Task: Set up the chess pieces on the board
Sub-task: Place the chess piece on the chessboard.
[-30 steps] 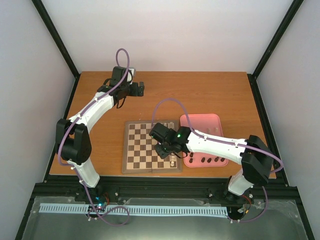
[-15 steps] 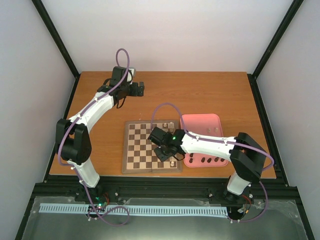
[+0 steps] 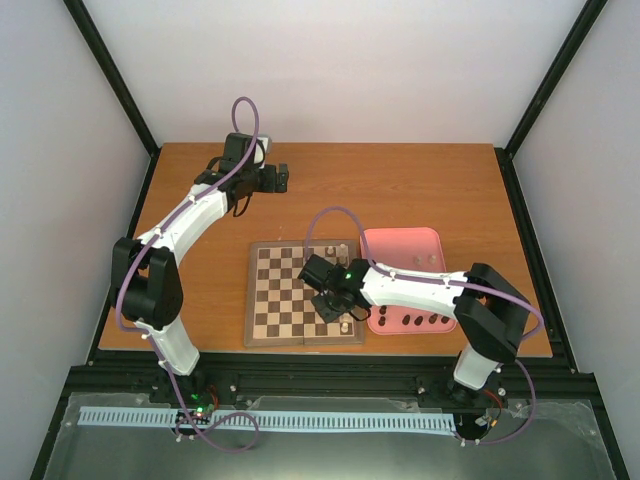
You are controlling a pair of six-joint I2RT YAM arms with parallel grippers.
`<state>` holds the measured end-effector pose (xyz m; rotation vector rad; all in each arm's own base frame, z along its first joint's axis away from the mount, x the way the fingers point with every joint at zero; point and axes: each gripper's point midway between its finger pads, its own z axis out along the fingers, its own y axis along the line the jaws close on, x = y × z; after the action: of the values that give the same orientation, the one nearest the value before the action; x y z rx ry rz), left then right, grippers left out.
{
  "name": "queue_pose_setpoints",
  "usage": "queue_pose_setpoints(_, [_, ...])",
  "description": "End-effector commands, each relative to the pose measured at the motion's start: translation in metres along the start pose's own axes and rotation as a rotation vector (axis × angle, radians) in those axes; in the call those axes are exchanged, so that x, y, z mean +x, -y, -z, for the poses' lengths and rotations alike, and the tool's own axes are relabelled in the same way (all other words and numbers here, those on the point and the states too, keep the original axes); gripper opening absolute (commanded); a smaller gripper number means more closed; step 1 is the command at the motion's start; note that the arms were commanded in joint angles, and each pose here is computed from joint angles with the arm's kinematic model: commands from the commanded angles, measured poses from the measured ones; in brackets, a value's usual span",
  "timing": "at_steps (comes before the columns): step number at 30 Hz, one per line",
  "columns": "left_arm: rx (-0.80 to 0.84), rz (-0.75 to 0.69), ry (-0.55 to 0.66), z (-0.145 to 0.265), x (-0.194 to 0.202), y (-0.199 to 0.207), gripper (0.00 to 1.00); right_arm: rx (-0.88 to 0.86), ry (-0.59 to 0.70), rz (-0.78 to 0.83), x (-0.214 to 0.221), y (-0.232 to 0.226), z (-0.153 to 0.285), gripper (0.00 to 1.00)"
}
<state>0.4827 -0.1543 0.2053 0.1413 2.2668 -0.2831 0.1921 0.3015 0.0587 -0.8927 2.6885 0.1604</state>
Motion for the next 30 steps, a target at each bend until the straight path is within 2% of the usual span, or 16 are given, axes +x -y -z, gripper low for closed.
queue_pose_setpoints(1, [0.008, 0.014, 0.036, 0.005, -0.017, 0.0, 1.0, 0.026, -0.004, -0.012, 0.001, 0.006, -0.008, 0.09])
queue_pose_setpoints(21, [0.006, 0.013, 0.039, 0.006, -0.018, 0.0, 1.0, 0.06, -0.027, -0.008, 0.001, 0.015, -0.014, 0.12])
queue_pose_setpoints(27, [0.006, 0.013, 0.038, 0.006, -0.017, 0.0, 1.0, 0.049, -0.022, -0.008, -0.001, 0.013, -0.01, 0.17])
queue_pose_setpoints(30, [0.004, 0.013, 0.038, 0.006, -0.018, 0.0, 1.0, 0.025, 0.002, -0.008, -0.006, 0.01, -0.001, 0.24])
